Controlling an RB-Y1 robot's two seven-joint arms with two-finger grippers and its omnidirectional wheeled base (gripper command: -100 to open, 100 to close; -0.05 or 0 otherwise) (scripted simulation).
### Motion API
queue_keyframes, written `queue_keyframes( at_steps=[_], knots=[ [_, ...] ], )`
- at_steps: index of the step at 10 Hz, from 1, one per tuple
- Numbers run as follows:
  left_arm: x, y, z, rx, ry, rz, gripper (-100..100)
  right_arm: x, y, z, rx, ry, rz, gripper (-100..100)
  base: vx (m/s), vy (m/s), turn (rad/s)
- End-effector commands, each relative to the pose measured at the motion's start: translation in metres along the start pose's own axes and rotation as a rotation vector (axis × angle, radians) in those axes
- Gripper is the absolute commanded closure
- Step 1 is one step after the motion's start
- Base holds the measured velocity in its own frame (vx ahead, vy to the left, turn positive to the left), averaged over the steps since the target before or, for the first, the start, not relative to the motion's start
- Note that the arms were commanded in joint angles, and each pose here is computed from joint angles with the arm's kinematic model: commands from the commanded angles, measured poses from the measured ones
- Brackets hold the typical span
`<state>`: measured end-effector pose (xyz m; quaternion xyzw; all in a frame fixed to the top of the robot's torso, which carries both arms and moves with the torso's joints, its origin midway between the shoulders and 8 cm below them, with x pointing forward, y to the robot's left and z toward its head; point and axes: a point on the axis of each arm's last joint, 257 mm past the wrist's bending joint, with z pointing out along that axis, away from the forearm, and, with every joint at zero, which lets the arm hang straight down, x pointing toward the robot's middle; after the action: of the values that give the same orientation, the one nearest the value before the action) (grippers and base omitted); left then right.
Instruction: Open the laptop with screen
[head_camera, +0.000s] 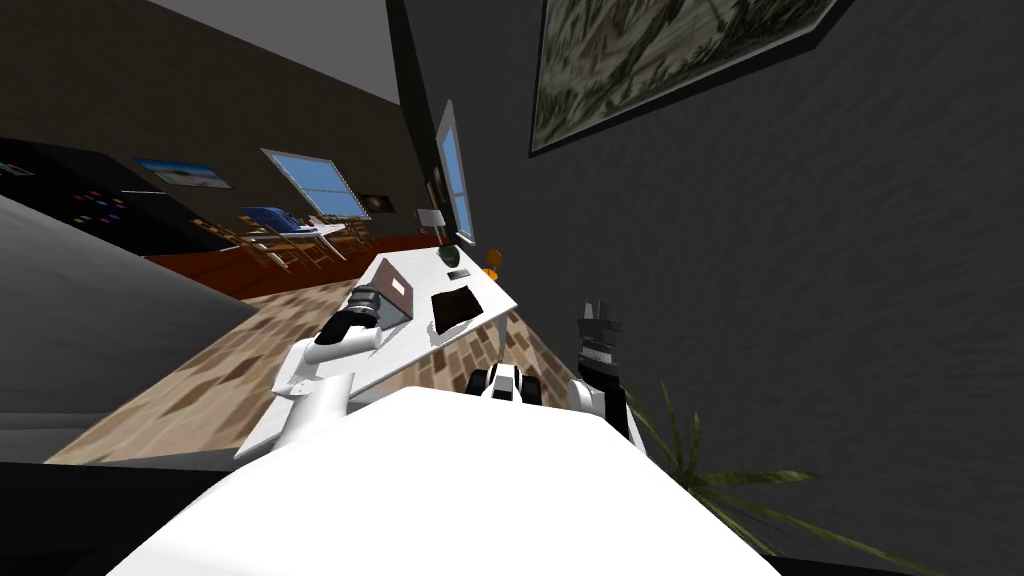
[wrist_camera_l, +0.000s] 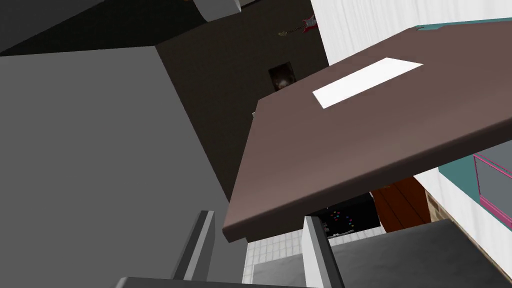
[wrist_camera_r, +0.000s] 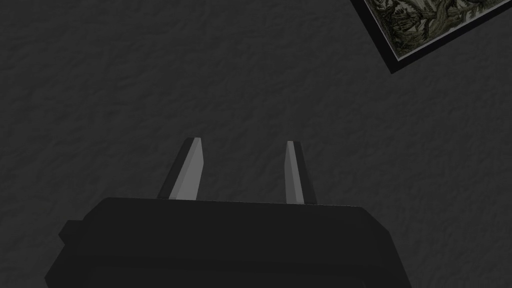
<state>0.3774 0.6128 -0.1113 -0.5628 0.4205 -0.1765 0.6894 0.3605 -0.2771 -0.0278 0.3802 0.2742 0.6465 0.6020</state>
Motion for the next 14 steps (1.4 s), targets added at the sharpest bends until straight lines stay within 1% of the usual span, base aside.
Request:
queue_keyframes(
  at_steps=[1, 2, 3, 4, 5, 13, 14],
  knots=[
    [0.013, 0.009, 0.001, -0.007, 0.01, -0.164, 100, 0.0, 0.0, 0.0, 0.0, 0.0, 0.0, 0, -0.092, 0.118, 0.086],
    [0.017, 0.009, 0.001, -0.004, 0.013, -0.202, 100, 0.0, 0.0, 0.0, 0.0, 0.0, 0.0, 0, -0.094, 0.107, 0.062],
    [0.015, -0.001, 0.002, 0.016, 0.012, -0.17, 100, 0.0, 0.0, 0.0, 0.0, 0.0, 0.0, 0, -0.042, 0.042, 0.011],
    [0.026, 0.008, 0.004, 0.017, 0.022, -0.258, 100, 0.0, 0.0, 0.0, 0.0, 0.0, 0.0, 0, -0.042, 0.066, 0.093],
    [0.026, 0.008, 0.004, 0.017, 0.022, -0.258, 100, 0.0, 0.0, 0.0, 0.0, 0.0, 0.0, 0, -0.051, 0.065, 0.029],
    [0.077, 0.043, 0.004, 0.003, 0.048, -0.588, 100, 0.0, 0.0, 0.0, 0.0, 0.0, 0.0, 0, -0.046, 0.065, 0.039],
    [0.072, 0.041, 0.005, 0.005, 0.045, -0.558, 100, 0.0, 0.0, 0.0, 0.0, 0.0, 0.0, 0, -0.03, 0.026, 0.005]
  ],
)
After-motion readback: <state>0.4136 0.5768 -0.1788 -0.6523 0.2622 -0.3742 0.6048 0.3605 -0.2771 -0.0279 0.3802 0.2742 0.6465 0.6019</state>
